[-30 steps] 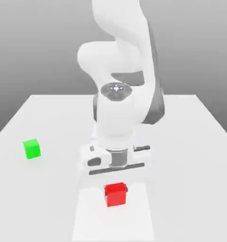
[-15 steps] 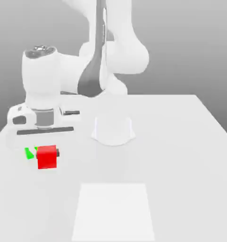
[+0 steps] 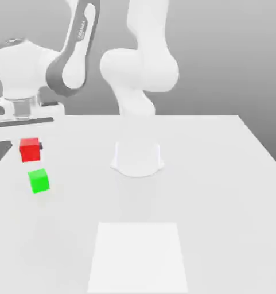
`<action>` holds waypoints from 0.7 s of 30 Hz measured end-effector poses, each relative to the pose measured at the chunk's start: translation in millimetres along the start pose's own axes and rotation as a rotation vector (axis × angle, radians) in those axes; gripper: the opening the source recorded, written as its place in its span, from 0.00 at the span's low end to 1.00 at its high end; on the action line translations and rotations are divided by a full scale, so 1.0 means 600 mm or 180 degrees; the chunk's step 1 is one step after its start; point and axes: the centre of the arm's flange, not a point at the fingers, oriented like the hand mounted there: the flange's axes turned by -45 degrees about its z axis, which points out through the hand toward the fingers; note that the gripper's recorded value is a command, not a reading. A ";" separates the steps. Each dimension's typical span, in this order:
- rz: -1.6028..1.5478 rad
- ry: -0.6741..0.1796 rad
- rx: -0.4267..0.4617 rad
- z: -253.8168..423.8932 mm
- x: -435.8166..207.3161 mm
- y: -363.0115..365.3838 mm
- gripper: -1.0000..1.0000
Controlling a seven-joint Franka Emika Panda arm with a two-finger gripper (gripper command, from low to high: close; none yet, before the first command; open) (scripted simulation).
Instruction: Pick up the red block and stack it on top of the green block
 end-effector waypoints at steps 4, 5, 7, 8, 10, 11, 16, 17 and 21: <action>0.0000 0.0028 -0.0009 0.015 -0.002 0.003 0.00; 0.0000 0.0033 -0.0010 0.019 -0.002 0.003 0.00; 0.0002 0.0041 -0.0013 0.027 -0.001 0.004 0.00; 0.0002 0.0044 -0.0013 0.032 -0.001 0.004 0.00; 0.0003 0.0048 -0.0013 0.041 0.000 0.005 0.00; 0.0003 0.0049 -0.0012 0.045 0.000 0.005 0.00; 0.0004 0.0042 -0.0005 0.070 0.000 0.004 0.00; 0.0004 0.0039 -0.0003 0.075 -0.001 0.003 0.00; -0.0019 0.0018 0.0006 0.095 0.001 0.000 0.00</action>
